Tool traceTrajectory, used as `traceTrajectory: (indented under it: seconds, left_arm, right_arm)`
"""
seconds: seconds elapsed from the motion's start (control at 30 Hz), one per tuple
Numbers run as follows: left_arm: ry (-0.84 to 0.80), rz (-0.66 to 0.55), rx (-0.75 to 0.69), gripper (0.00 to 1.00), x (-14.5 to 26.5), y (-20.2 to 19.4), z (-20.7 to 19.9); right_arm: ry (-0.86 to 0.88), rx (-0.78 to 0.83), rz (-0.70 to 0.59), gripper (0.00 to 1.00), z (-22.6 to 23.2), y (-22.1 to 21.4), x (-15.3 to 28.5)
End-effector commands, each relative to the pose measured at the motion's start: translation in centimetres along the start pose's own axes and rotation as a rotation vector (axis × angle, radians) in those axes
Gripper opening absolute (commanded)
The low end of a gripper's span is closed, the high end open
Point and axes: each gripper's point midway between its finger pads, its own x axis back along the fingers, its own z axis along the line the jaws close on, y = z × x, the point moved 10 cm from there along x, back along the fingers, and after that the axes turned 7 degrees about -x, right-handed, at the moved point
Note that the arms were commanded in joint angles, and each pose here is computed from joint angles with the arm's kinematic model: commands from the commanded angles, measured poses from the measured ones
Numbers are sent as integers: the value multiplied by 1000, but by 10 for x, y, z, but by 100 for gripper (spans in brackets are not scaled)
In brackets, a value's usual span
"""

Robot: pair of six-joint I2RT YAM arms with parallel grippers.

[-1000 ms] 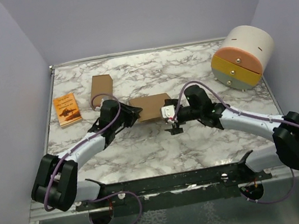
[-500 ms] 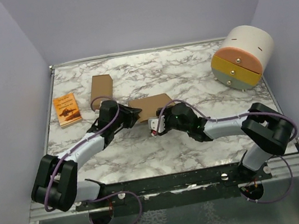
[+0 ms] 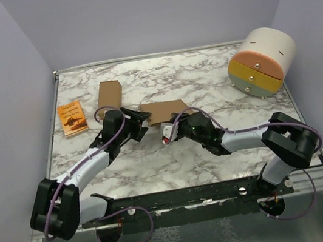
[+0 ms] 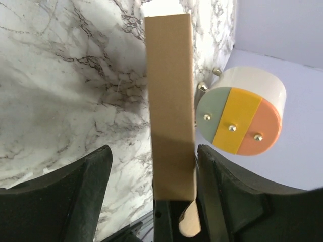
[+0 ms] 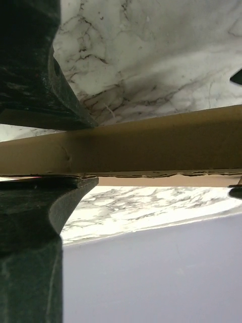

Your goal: Fold the paper box

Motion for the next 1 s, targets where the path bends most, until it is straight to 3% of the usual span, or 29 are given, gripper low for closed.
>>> traceTrajectory:
  seconds: [0.0,0.17,0.37,0.5,0.63,0.77,0.97]
  left_arm:
    - [7,-94,3,74,19,7,-9]
    - [-61,-267,-83,77,55,18,-28]
    - [-206,-458,-338,78,92,28,-39]
    - [-388,-474,-541,78,103,22,-40]
    - [-489,-450,-686,78,104,15,-32]
    - [-504,-418,-752,79,101,11,-25]
    - [-468,-385,-784,79,98,9,-14]
  right_arm:
    - [-113,-113,-48,28,-33,20,6]
    - [-60,-321,-45,27,-65,26,11]
    - [74,-709,-46,26,-126,37,21]
    - [258,-964,-32,26,-144,31,25]
    - [479,-1190,14,26,-127,26,21]
    - [698,-1453,22,26,-105,14,14]
    - [871,-1721,61,26,-79,-8,-1]
